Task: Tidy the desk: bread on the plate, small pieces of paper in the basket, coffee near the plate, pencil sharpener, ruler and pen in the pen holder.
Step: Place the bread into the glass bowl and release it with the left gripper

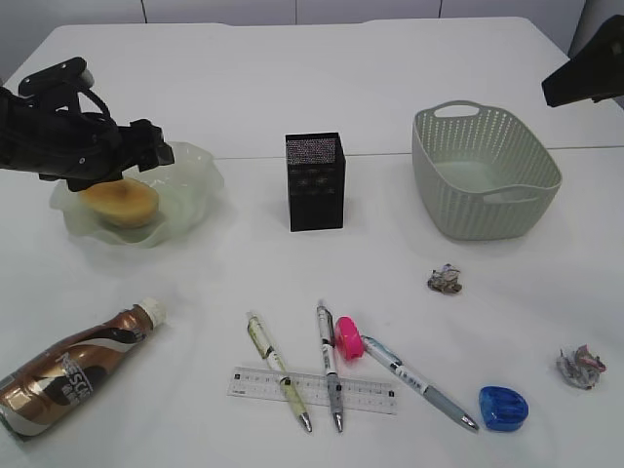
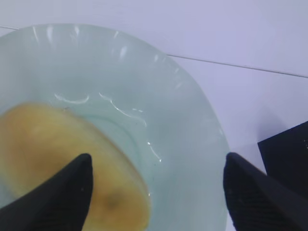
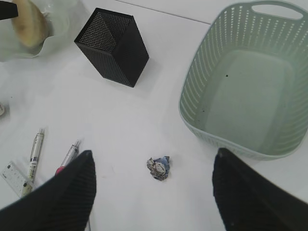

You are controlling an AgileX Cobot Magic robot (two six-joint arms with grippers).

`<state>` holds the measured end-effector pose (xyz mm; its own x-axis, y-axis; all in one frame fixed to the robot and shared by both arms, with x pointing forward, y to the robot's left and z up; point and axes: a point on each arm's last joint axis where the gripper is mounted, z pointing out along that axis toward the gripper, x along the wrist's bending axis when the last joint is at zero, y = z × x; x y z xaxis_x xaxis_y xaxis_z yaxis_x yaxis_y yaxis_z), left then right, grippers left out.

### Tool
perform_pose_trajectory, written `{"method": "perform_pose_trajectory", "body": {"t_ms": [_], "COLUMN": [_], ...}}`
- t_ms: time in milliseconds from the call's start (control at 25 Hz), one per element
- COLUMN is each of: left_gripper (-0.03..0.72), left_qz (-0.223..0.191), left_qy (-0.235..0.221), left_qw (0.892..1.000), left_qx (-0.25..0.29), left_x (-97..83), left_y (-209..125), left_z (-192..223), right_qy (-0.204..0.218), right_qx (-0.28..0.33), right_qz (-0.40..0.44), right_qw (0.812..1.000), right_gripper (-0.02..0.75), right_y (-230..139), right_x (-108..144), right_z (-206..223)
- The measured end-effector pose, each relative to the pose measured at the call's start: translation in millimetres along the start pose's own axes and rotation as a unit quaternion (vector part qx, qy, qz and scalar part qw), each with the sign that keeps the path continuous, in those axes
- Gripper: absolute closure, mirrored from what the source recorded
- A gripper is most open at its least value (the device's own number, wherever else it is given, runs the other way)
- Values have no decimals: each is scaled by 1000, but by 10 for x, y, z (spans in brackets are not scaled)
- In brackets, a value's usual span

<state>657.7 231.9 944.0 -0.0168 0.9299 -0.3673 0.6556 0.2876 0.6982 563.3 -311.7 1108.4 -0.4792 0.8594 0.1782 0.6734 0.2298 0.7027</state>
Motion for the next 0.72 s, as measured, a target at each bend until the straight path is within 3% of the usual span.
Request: {"method": "perform_pose_trajectory", "body": {"t_ms": [240,400,560,720], "left_gripper": [80,83,83,83], "left_qz": [-25,-81,-171,-246], "left_qy": [-8,-28,-71,-124], "left_qw": [1000,996,983,960], "left_qx": [2,1,19,55], "left_x": [-15,-63,-124,-217], "left_y": [-4,34,42,20], "left_z": [0,-51,-78,-104], "right_qy": [1,6,9,13], "right_qx": [-2,-6,-8,-6], "right_qz": [2,6,8,8], "right_qw": [1000,1000,1000,1000], "right_gripper": [157,157,157,157], "right_y": [3,11,14,16], "right_x": [2,10,16,24], "right_z": [0,0,-1,-5]}}
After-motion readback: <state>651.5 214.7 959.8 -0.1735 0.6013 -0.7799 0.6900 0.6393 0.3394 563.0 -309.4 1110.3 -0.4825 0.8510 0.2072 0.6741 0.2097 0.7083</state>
